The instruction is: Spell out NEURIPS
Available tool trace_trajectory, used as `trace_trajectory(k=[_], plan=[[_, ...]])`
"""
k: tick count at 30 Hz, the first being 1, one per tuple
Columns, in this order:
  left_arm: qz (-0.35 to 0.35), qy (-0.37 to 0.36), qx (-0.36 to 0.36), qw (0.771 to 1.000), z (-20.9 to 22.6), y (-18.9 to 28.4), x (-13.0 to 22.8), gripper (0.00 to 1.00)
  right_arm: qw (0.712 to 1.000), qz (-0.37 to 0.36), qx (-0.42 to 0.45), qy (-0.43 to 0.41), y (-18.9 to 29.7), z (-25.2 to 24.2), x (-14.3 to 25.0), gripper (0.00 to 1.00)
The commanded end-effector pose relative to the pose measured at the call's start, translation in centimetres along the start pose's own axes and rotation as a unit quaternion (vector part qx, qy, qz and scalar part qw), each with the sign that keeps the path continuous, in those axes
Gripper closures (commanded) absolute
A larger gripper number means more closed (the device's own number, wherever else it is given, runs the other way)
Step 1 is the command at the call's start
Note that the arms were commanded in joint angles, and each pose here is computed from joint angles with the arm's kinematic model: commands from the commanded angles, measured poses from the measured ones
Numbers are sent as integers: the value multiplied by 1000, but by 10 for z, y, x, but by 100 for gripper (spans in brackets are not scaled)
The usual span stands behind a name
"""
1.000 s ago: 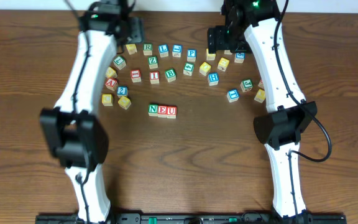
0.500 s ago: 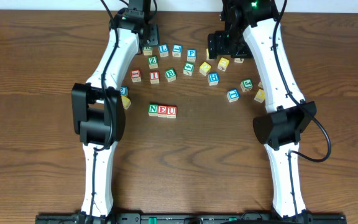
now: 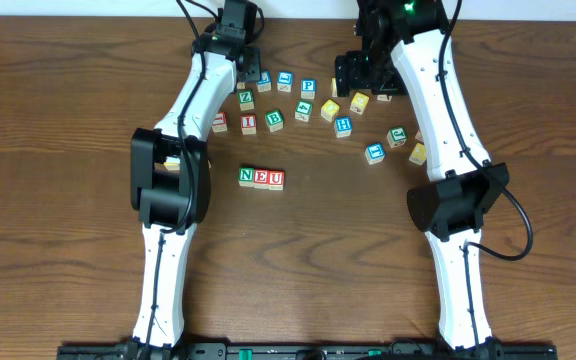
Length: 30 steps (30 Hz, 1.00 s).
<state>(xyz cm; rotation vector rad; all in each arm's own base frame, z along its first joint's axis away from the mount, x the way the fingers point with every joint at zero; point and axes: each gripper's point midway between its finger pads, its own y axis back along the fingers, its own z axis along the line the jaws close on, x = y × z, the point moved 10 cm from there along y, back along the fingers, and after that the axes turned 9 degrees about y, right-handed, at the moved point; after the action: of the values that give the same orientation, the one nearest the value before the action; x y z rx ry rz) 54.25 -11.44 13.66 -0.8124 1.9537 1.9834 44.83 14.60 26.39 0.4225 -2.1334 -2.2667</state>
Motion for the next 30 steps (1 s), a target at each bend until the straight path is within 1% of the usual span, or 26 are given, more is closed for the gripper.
trace_trajectory(k=[1, 4, 8, 11, 13, 22, 28, 30], plan=[[-9, 8, -10, 1000, 0, -8, -2, 37, 1000, 0, 4, 8, 3, 3, 2, 13], [4, 5, -15, 1000, 0, -20, 6, 37, 1000, 1, 5, 8, 3, 3, 2, 14], [10, 3, -17, 1000, 1, -23, 8, 37, 1000, 0, 6, 8, 3, 3, 2, 14], [5, 5, -14, 1000, 0, -23, 7, 48, 1000, 0, 5, 8, 3, 3, 2, 14], [5, 5, -14, 1000, 0, -23, 7, 52, 1000, 0, 7, 8, 3, 3, 2, 14], [4, 5, -14, 1000, 0, -23, 7, 60, 1000, -1, 9, 8, 3, 2, 2, 14], [8, 4, -15, 1000, 0, -23, 8, 70, 1000, -1, 9, 8, 3, 2, 2, 14], [11, 3, -17, 1000, 1, -23, 9, 72, 1000, -1, 9, 8, 3, 2, 2, 14]])
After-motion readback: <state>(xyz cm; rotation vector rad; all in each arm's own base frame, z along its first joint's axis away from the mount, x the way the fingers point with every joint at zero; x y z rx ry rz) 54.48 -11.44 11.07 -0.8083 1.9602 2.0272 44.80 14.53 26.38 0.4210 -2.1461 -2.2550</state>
